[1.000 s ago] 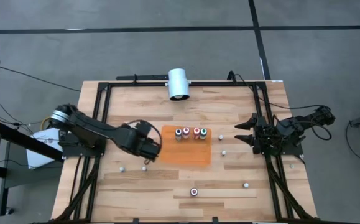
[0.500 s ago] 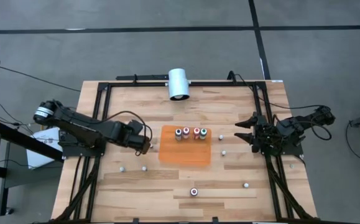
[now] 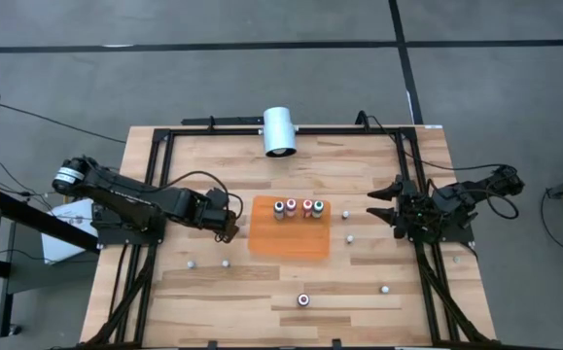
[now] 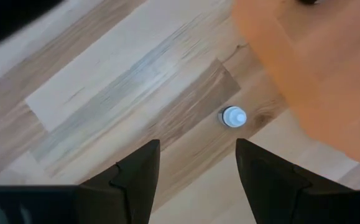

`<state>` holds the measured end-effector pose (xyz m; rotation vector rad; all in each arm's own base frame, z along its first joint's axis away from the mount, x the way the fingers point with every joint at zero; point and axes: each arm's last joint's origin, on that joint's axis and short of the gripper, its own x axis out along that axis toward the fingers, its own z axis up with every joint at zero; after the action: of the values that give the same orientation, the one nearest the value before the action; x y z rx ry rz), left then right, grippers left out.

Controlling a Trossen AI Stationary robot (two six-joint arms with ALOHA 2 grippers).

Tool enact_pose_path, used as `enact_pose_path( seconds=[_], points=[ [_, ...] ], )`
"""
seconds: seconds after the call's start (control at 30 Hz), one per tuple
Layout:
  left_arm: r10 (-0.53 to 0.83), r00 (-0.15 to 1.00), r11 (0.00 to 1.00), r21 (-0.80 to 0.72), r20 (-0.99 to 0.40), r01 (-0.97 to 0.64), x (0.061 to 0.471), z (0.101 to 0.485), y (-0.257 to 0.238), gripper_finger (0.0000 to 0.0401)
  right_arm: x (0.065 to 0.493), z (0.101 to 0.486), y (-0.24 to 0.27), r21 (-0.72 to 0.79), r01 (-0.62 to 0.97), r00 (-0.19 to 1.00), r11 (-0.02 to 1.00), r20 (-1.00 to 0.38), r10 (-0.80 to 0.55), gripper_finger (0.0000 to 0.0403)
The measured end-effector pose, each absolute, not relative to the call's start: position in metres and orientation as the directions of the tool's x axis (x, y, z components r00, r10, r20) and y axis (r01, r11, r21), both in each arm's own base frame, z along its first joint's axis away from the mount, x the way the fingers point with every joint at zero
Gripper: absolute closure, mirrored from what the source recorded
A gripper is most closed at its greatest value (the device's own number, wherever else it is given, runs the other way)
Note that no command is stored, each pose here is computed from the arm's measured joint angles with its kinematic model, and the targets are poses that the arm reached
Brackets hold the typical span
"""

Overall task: Pick & Place food coloring
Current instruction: Put the large red food coloring into the orange bin

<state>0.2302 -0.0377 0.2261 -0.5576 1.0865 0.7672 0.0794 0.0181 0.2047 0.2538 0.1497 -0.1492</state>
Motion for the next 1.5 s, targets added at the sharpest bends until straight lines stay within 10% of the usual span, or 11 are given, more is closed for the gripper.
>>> enact_pose_path(
  seconds=[0.7, 1.5],
  points=[
    [0.259, 0.562, 0.787, -0.166, -0.785, -0.595, 0.246, 0.219, -0.034, 0.0198, 0.092, 0.224, 0.025, 0.166, 0.092, 0.993, 0.982, -0.085, -0.079, 0.0163],
    [0.124, 0.945, 0.861, -0.441, -0.304, -0.255, 0.134, 0.214, -0.024, 0.0198, 0.181, 0.276, 0.07, -0.084, -0.017, 0.934, 0.996, -0.357, -0.014, 0.0163]
  ],
)
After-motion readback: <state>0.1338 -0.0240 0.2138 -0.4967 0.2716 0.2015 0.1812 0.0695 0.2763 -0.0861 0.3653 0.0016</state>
